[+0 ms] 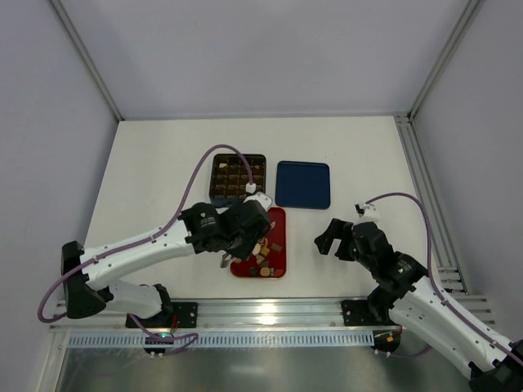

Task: Pack the chocolate

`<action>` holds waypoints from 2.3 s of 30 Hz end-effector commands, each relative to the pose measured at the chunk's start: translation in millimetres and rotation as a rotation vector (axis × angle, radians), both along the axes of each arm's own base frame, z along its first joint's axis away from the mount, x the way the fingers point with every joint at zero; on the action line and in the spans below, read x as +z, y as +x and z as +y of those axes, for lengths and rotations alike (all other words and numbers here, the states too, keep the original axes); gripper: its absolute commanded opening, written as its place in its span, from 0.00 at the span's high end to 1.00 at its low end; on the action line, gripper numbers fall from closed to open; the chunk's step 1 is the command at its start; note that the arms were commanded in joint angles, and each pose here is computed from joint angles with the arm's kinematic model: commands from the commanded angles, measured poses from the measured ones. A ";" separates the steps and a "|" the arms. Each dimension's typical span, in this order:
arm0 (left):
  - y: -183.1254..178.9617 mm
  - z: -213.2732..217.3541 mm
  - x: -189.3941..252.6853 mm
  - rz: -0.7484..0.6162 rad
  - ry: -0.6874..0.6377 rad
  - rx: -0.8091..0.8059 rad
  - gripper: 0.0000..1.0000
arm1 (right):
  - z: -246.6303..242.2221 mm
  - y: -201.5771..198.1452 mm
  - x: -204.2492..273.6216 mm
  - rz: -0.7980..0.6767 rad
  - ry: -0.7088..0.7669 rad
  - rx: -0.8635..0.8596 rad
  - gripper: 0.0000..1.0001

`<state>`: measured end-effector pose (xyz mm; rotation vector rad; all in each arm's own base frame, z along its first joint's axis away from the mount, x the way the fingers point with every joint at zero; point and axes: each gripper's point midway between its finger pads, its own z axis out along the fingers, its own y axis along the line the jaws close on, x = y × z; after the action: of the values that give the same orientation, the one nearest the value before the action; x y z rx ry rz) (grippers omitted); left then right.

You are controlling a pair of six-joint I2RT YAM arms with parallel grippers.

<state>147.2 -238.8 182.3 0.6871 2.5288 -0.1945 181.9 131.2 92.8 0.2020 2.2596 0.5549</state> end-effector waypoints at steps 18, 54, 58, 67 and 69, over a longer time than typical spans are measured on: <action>-40.4 -10.6 -34.1 0.045 0.039 -0.042 0.58 | -3.6 1.3 4.8 -0.026 0.008 -0.023 0.00; -45.8 -11.4 -53.3 0.061 0.124 -0.083 0.67 | -4.1 1.2 3.6 -0.020 0.003 -0.025 0.00; -43.4 -9.7 -43.7 0.043 0.118 -0.081 0.69 | -3.7 2.0 4.5 -0.024 0.006 -0.027 0.00; -36.8 -8.8 -24.9 -0.005 0.091 -0.073 0.69 | -3.8 1.8 4.3 -0.022 0.006 -0.028 0.00; -35.1 -8.9 -21.2 -0.016 0.085 -0.070 0.70 | -4.1 1.5 4.0 -0.022 0.004 -0.027 0.00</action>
<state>104.7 -245.1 136.6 0.8371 2.5816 -0.0661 179.8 128.0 92.3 0.2104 2.2558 0.5499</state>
